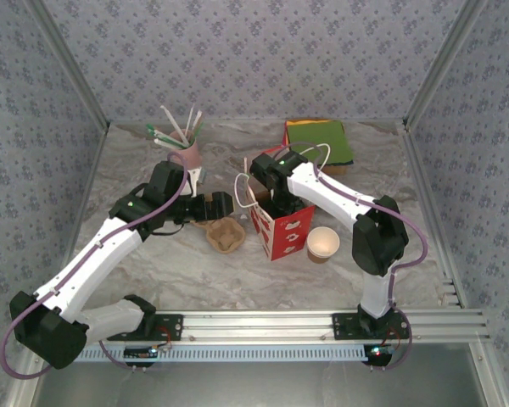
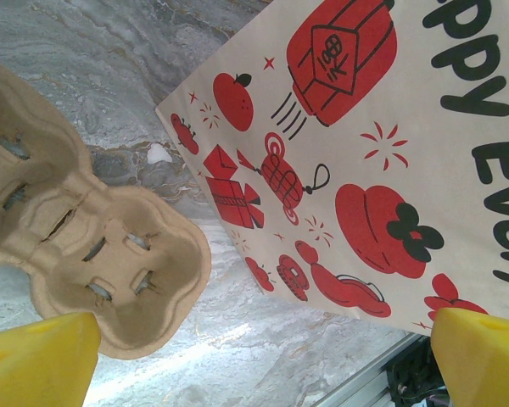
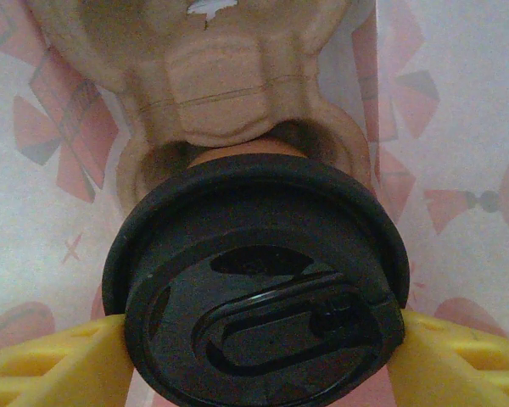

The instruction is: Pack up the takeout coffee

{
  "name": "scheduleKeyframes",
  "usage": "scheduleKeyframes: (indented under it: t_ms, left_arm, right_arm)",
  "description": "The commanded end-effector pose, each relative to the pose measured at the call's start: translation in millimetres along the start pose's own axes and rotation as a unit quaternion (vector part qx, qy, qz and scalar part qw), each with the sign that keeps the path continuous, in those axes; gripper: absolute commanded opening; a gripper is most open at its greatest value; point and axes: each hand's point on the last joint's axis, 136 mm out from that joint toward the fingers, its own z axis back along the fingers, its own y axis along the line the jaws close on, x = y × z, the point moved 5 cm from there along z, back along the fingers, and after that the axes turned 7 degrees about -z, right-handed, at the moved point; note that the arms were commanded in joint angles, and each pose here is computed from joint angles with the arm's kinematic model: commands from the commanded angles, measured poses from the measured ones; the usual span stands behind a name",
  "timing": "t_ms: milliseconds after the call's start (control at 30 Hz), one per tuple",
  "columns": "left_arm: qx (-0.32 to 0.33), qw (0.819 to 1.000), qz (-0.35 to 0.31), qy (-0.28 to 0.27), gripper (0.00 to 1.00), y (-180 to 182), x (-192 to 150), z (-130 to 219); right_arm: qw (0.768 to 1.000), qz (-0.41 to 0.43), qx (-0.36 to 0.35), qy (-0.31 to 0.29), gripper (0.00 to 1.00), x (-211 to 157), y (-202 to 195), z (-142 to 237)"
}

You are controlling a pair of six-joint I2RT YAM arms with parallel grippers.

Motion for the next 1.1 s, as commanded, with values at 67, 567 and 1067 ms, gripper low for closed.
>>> scheduleKeyframes:
  t_ms: [67,567,1067]
  left_arm:
    - [-0.014,1.000,-0.015,-0.017,1.00,-8.9,5.9,9.2]
    - [-0.013,1.000,-0.015,-0.017,1.00,-8.3,4.9,9.0]
    - [-0.013,1.000,-0.014,-0.017,1.00,-8.2,4.5,9.2]
  right_arm:
    - [1.000,-0.003,-0.021,0.017,0.77,-5.8,-3.3,-8.1]
    - [1.000,-0.003,-0.022,0.015,0.78,-6.2,-3.5,-7.7]
    - [1.000,-0.004,-0.022,0.013,0.80,-6.3,-3.4,-7.2]
